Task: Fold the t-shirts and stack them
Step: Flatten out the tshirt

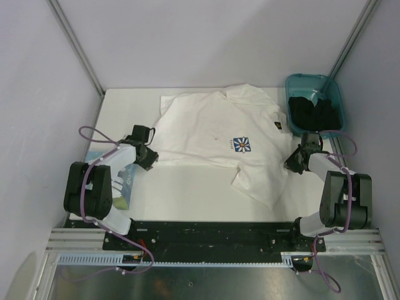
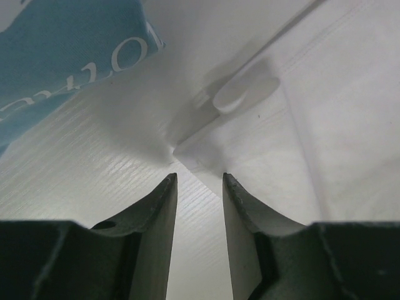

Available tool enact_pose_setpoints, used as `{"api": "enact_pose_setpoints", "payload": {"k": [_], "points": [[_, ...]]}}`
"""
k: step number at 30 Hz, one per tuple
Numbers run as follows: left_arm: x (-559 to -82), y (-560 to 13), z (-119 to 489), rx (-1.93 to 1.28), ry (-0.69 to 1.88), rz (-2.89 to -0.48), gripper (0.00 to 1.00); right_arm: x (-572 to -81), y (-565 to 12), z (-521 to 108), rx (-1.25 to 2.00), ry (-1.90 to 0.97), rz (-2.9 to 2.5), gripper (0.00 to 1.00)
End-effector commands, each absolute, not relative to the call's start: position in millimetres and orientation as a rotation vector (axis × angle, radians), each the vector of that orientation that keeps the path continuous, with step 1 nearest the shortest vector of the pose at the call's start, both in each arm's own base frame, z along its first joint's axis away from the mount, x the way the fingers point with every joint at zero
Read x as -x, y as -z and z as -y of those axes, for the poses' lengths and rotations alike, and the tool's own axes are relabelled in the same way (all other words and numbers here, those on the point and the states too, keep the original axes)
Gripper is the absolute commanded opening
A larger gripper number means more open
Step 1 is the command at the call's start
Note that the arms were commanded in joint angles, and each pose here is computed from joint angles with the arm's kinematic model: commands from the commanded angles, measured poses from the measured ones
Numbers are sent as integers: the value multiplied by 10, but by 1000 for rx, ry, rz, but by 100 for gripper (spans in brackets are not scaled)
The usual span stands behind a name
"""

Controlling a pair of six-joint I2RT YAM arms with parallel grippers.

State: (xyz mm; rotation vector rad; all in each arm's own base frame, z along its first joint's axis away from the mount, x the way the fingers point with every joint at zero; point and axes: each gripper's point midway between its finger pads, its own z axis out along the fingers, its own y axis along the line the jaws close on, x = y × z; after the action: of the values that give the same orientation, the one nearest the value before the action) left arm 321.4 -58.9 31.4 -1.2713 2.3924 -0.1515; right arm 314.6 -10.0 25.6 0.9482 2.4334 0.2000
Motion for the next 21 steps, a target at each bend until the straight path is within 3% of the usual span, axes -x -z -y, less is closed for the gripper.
{"api": "enact_pose_setpoints", "payload": {"k": [1,21], "points": [[-3406,-389,568,1318,147,-2318,40,-3318,-385,75,-889,-224,-2396,0],[-3485,-342,513,1352,141,-2318,39,-3318,-365,37,-875,-227,-2407,0]]}}
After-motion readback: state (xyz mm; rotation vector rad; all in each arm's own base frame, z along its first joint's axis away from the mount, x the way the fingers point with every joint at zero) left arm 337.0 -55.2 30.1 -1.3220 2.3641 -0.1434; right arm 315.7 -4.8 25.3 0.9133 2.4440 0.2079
